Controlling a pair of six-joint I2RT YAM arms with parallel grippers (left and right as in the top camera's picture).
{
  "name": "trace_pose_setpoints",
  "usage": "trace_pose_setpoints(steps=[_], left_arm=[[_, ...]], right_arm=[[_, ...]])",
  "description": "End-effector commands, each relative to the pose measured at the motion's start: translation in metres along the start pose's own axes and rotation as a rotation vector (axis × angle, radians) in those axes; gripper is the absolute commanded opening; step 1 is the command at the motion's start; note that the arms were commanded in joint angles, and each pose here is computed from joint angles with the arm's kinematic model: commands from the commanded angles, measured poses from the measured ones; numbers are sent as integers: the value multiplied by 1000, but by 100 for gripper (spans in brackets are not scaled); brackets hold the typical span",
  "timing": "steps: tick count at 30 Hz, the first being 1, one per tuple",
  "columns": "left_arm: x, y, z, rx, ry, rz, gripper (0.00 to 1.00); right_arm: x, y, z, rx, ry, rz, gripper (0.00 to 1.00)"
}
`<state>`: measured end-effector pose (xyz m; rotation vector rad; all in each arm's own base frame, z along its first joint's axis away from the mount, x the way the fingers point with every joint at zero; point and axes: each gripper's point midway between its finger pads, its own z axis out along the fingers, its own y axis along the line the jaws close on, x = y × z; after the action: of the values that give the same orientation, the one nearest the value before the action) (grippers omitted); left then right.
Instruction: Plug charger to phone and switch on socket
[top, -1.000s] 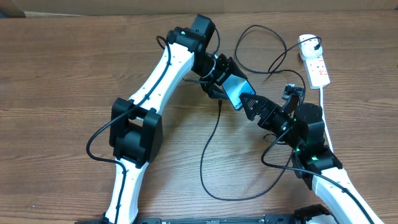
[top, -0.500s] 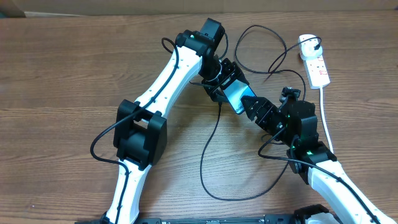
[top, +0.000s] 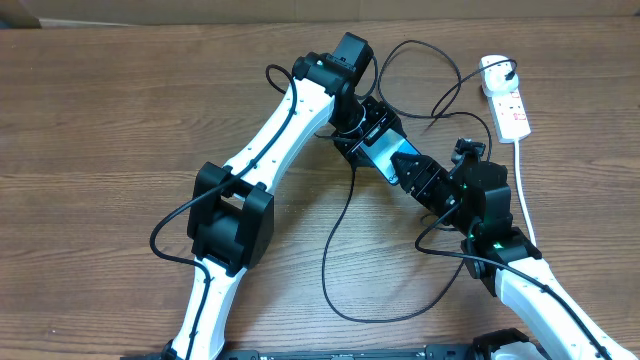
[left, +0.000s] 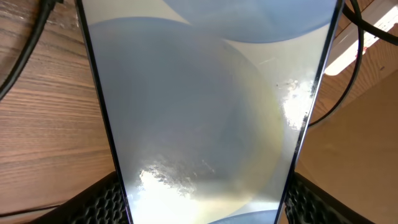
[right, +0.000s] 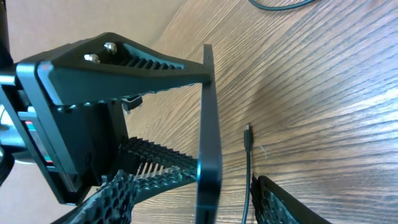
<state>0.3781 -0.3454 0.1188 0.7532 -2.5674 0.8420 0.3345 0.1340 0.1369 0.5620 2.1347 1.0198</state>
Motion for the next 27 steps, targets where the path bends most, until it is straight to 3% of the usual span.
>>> trace_pose_setpoints(steps=[1, 12, 17, 27], left_arm=[[12, -14, -8, 45, 30, 7, 71], [16, -12, -3, 21, 18, 43, 71], [19, -11, 0, 12, 17, 55, 71], [20, -10, 2, 2, 3, 60, 71]], right_arm=[[-4, 4, 0, -1, -18, -5, 58], [-3, -1, 0, 21, -14, 0, 49], [-3, -1, 0, 22, -16, -3, 36], [-3, -1, 0, 22, -15, -2, 29]])
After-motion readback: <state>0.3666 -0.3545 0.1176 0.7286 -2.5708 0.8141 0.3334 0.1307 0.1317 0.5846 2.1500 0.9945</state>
